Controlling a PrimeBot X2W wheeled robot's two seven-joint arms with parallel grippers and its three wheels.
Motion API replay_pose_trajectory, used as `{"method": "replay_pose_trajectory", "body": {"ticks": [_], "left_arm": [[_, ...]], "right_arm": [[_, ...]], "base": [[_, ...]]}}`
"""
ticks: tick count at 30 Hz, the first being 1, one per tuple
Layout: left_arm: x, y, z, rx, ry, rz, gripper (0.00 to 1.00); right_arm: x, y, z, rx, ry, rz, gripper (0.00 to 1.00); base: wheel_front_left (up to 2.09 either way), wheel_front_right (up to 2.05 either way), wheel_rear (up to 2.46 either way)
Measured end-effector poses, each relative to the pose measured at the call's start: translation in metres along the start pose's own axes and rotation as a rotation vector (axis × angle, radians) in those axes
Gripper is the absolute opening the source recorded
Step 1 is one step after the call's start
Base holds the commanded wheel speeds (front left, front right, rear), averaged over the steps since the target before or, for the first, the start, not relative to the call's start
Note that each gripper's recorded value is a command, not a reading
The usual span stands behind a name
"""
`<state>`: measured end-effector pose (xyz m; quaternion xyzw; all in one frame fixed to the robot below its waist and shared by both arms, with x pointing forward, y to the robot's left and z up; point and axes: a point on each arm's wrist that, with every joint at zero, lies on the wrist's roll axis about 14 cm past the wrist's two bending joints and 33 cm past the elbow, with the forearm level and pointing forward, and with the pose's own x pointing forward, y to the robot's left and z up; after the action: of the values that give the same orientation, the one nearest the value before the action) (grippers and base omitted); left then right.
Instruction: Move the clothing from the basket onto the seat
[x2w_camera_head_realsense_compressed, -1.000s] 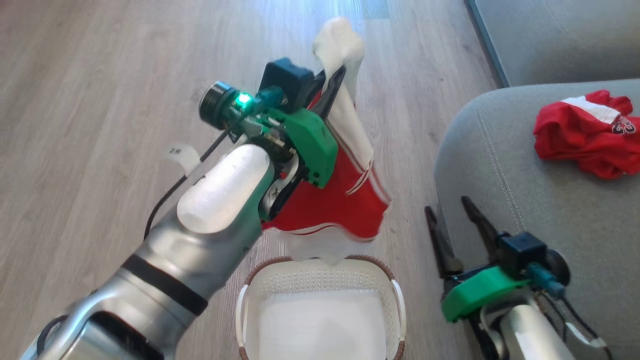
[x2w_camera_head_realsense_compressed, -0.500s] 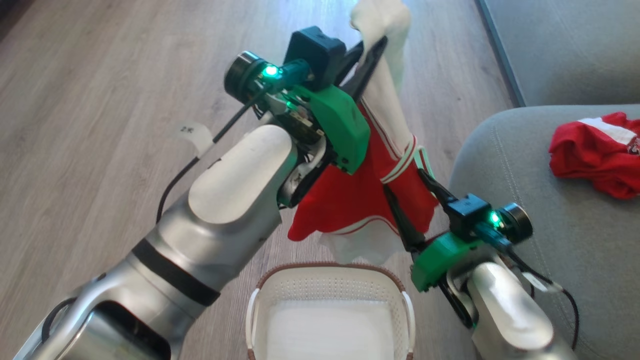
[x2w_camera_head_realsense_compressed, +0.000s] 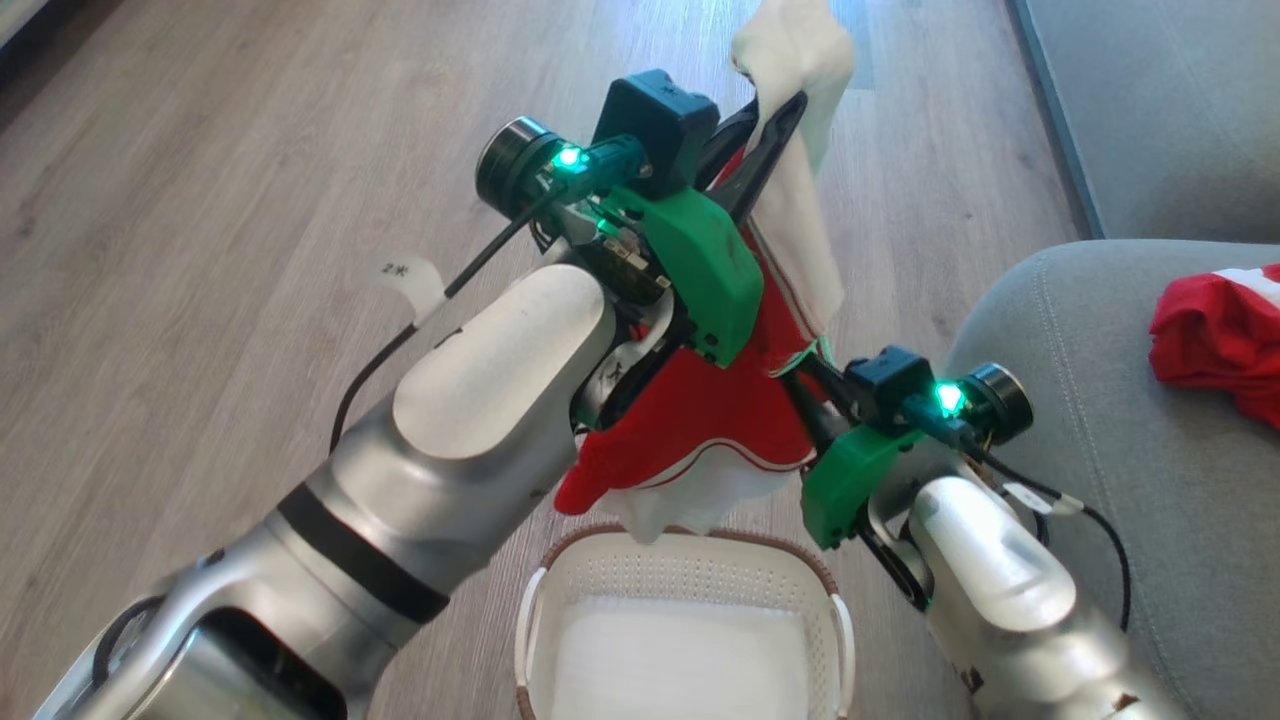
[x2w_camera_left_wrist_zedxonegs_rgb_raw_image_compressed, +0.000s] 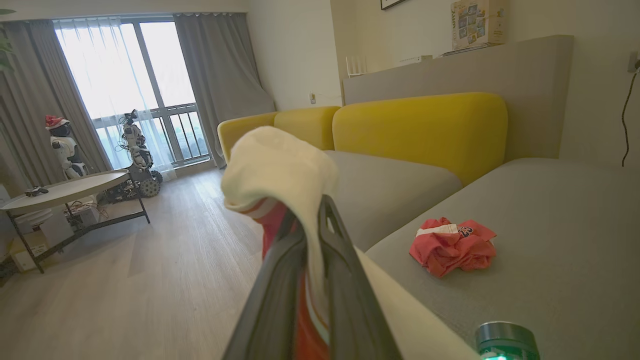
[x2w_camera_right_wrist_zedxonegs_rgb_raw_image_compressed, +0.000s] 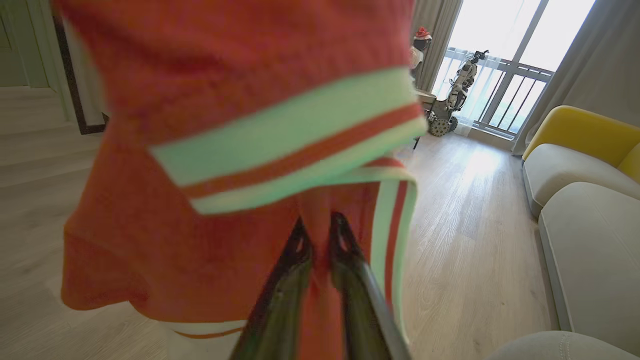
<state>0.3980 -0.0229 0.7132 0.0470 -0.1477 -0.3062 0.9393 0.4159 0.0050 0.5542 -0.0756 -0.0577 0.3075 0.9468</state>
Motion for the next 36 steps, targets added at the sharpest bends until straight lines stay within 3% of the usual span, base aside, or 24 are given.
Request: {"method": "replay_pose_trajectory", "body": {"ticks": [7, 10, 11, 12, 13, 25, 36], "left_arm": [[-0.004, 0.013, -0.028, -0.045, 0.058, 0.053, 0.01], [-0.006, 0.018, -0.043, -0.065, 0.081, 0.076, 0.3], [-0.006, 0.02, -0.048, -0.07, 0.087, 0.081, 0.5], [-0.007, 0.021, -0.053, -0.078, 0.089, 0.089, 0.94], [-0.007, 0.021, -0.057, -0.084, 0.091, 0.093, 1.0], [0.002, -0.022, -0.09, -0.206, 0.076, 0.008, 1.0], [0.014, -0.115, -0.124, -0.288, 0.144, -0.221, 1.0]], "right_arm": [[0.0, -0.006, 0.001, 0.004, -0.005, -0.015, 0.0], [-0.004, -0.017, 0.004, 0.012, -0.016, -0.049, 0.0], [-0.005, -0.021, 0.006, 0.013, -0.023, -0.061, 0.0], [-0.006, -0.025, 0.007, 0.014, -0.029, -0.074, 0.0], [-0.008, -0.03, 0.009, 0.013, -0.034, -0.088, 0.0], [-0.043, -0.086, 0.01, -0.041, -0.035, -0.259, 0.0], [-0.125, -0.175, 0.022, -0.142, -0.024, -0.524, 0.0]], "base": [[0.0, 0.0, 0.0], [0.0, 0.0, 0.0], [0.0, 0.0, 0.0], [0.0, 0.0, 0.0], [0.0, 0.0, 0.0], [0.0, 0.0, 0.0], [0.0, 0.0, 0.0]]}}
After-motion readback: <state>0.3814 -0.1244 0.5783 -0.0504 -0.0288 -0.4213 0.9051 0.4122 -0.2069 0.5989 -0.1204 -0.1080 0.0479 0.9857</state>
